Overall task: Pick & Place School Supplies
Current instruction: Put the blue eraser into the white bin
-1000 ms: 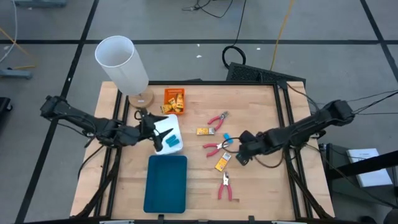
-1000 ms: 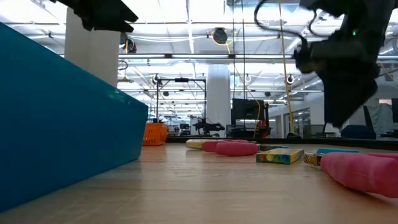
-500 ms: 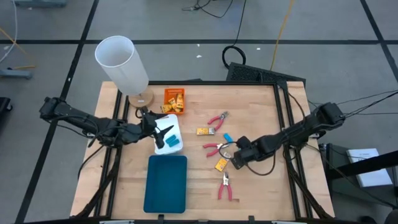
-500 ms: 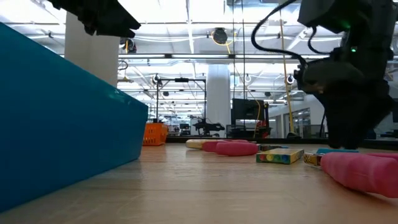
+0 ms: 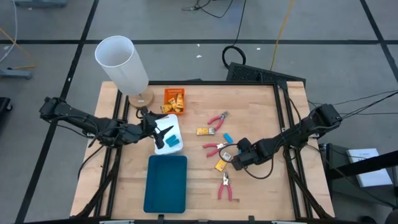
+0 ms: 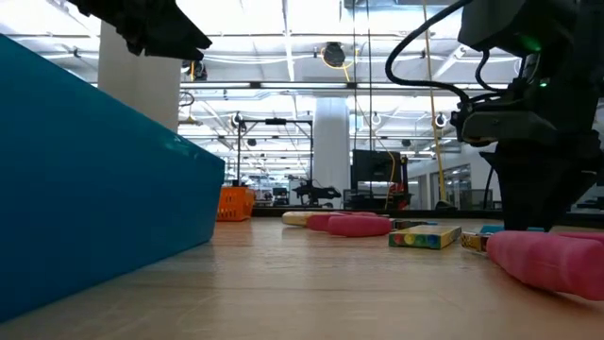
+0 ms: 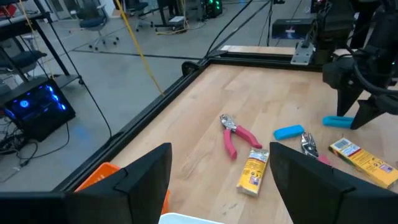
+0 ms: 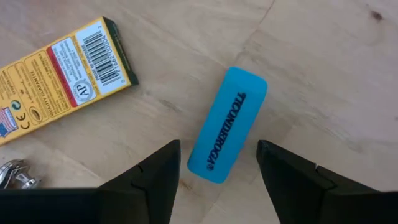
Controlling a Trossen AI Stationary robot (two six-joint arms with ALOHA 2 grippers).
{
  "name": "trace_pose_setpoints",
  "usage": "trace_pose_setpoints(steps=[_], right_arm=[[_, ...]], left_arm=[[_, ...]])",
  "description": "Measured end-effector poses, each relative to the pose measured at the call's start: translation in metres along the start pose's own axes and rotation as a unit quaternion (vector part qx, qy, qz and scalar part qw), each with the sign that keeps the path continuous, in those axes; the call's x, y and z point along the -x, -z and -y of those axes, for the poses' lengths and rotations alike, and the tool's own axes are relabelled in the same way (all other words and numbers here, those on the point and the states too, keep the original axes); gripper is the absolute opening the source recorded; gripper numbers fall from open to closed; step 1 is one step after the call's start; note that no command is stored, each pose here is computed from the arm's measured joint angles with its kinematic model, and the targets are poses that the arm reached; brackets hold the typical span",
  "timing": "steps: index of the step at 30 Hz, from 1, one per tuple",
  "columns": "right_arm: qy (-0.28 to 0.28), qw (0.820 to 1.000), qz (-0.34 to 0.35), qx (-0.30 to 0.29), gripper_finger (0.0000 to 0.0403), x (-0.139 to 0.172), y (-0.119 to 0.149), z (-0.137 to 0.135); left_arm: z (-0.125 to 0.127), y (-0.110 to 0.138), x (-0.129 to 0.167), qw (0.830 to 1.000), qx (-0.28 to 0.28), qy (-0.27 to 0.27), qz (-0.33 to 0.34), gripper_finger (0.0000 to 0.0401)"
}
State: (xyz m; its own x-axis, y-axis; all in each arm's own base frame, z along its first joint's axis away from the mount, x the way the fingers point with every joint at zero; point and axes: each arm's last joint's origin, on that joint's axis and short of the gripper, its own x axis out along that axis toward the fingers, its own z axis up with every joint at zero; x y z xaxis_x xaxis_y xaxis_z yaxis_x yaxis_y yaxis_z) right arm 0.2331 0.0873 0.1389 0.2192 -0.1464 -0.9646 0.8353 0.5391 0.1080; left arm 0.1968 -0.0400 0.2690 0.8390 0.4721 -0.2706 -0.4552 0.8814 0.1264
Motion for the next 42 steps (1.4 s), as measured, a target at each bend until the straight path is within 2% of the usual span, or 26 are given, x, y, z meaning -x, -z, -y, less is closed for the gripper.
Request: trace_pose_setpoints(steps=[7,14,18,25,31,33,35,38,42], right_arm=[[0.004,1.000,0.007,0.006,0.0132,-0.001,0.000,0.001],[0.004,0.999,0.010,0.042,0.0069,-0.001,-0.001,0.001],[0.003,0.997,0.021,0.069,0.0064,0.001,-0.002,0.001],[-0.018,0.991,0.090,0.094,0.0066,0.020,-0.009,0.003],[-0.045,0.976,0.167,0.134,0.0065,0.043,-0.017,0.006],[-0.053,0.963,0.201,0.171,0.0067,0.050,-0.020,0.004],[-0.053,0.943,0.237,0.229,0.0067,0.056,-0.024,0.001],[-0.034,0.893,0.296,0.336,0.0068,0.060,-0.028,-0.007],[0.000,0.822,0.382,0.423,0.0069,0.067,-0.037,-0.022]], left_arm=[[0.000,0.000,0.000,1.000,0.006,0.000,0.000,0.0269],[0.000,0.000,0.000,1.000,0.009,0.000,0.000,0.0269],[0.000,0.000,0.000,1.000,0.010,0.000,0.000,0.0269],[0.000,0.000,0.000,1.000,0.020,0.000,0.000,0.0269],[0.001,0.000,0.000,0.998,0.056,0.016,-0.002,0.0269],[0.002,0.000,-0.001,0.996,0.083,0.040,-0.007,0.0269],[0.007,-0.001,-0.006,0.990,0.119,0.072,-0.013,0.0269],[0.015,-0.001,-0.016,0.981,0.159,0.111,-0.016,0.0269],[0.031,0.002,-0.042,0.972,0.180,0.150,-0.002,0.0269]])
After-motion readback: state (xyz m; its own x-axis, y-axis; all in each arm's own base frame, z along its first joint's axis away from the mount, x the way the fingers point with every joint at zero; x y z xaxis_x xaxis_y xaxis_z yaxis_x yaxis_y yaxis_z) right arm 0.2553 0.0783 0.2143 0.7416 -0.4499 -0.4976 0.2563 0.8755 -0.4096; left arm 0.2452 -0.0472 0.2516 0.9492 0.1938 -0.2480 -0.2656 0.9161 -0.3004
